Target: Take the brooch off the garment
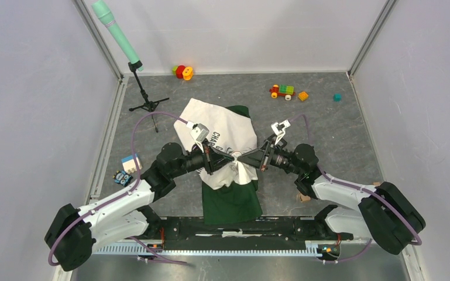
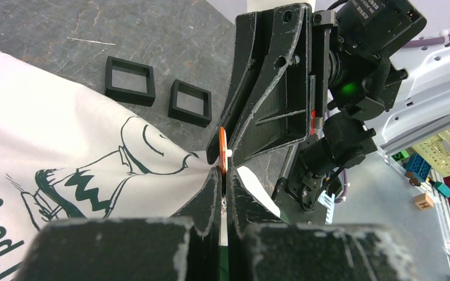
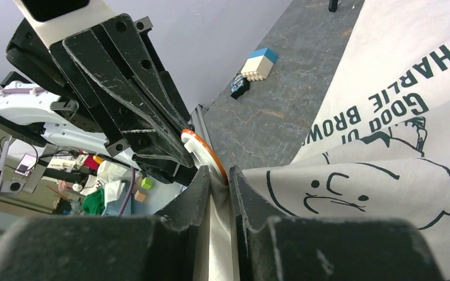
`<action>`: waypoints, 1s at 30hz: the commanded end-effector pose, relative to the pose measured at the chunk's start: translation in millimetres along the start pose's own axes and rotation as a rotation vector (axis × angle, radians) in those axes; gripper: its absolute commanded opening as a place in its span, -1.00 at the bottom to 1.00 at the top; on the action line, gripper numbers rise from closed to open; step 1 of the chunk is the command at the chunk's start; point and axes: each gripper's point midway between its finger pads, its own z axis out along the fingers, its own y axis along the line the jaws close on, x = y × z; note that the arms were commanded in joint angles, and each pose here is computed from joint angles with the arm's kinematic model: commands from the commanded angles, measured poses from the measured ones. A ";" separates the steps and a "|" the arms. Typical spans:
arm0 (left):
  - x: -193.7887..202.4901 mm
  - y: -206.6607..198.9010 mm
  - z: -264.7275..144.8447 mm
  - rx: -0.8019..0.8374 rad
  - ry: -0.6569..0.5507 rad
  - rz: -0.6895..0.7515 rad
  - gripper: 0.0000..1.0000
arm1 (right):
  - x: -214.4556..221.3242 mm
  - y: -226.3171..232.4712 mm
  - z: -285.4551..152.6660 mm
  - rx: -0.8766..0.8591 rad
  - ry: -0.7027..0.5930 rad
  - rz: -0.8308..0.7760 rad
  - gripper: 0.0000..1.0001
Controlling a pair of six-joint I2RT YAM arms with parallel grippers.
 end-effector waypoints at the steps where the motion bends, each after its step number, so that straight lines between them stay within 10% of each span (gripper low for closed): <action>1: -19.6 -49.4 1.2 0.214 -0.002 0.094 -0.95 | -7.1 2.0 11.7 0.002 0.008 -0.025 -0.86; 12: -22.2 -13.5 1.0 0.051 -0.006 -0.018 -0.95 | -3.4 5.1 5.2 -0.010 0.008 -0.044 -0.68; 22: -25.2 7.6 -11.1 -0.031 -0.032 -0.031 -0.96 | 18.0 -10.9 -7.7 0.040 0.046 -0.077 0.33; 25: -26.9 7.2 -10.1 -0.028 -0.032 -0.029 -0.95 | 25.3 -14.7 -10.1 0.052 0.068 -0.107 0.28; 30: -24.1 8.1 -7.6 -0.021 -0.022 -0.023 -0.95 | 24.7 -15.0 -6.4 0.055 0.082 -0.122 -0.34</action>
